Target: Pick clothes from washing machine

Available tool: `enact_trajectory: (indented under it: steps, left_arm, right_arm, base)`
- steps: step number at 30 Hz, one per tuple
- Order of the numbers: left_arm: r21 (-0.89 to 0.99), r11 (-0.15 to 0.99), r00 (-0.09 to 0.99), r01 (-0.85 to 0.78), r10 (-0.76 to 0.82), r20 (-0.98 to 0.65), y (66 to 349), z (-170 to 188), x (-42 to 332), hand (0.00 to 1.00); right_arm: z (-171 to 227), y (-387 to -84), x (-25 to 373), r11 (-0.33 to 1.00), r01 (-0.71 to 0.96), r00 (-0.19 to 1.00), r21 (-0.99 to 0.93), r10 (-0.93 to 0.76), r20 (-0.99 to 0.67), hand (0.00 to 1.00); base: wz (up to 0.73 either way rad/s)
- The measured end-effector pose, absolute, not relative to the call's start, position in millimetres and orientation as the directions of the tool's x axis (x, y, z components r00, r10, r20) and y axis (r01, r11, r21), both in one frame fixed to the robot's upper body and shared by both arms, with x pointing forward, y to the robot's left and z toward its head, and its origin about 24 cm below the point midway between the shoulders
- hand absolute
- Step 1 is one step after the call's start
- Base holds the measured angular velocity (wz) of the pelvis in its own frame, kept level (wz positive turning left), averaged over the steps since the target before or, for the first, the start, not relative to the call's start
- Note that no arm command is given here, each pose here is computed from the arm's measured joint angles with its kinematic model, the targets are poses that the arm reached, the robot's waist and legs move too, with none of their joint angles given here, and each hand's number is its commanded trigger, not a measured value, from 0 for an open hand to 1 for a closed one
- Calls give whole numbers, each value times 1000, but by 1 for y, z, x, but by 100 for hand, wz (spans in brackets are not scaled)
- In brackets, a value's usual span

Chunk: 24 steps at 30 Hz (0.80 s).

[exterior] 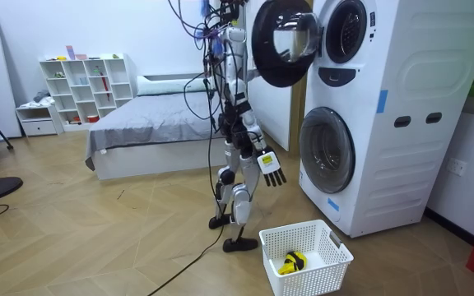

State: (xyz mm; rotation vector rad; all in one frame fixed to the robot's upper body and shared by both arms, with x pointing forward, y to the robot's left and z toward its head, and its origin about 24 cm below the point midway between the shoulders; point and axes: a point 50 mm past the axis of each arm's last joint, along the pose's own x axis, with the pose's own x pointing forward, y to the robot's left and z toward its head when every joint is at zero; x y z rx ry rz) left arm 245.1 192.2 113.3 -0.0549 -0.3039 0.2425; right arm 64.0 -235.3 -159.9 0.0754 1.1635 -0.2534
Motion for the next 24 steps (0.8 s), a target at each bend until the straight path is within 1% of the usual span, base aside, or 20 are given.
enact_trajectory:
  steps: [2,5,9,17,21,24]
  left_arm:
    - [-105,986,954,-126,150,260,171,106,251,0]
    - [-88,996,976,-24,42,213,153,94,257,0]
    - [-73,997,988,23,-12,153,148,79,259,0]
    - [-45,983,983,178,-179,-34,125,37,255,0]
    - [-28,981,972,191,-193,-133,127,14,248,0]
    - [12,986,962,168,-161,-222,137,-7,231,0]
  right_arm:
    - [-160,-229,72,978,205,389,-45,-123,-913,0]
    - [-162,-225,71,982,184,374,-38,-105,-922,0]
    - [-163,-225,67,982,184,359,-39,-104,-928,0]
    - [-164,-225,68,980,197,357,-35,-105,-928,0]
    - [-163,-223,73,984,176,366,-33,-96,-925,0]
    - [-164,-224,71,982,186,362,-33,-100,-927,0]
  base:
    - [-2]
    - [-3]
    - [0]
    - [-2]
    - [-8]
    - [-13]
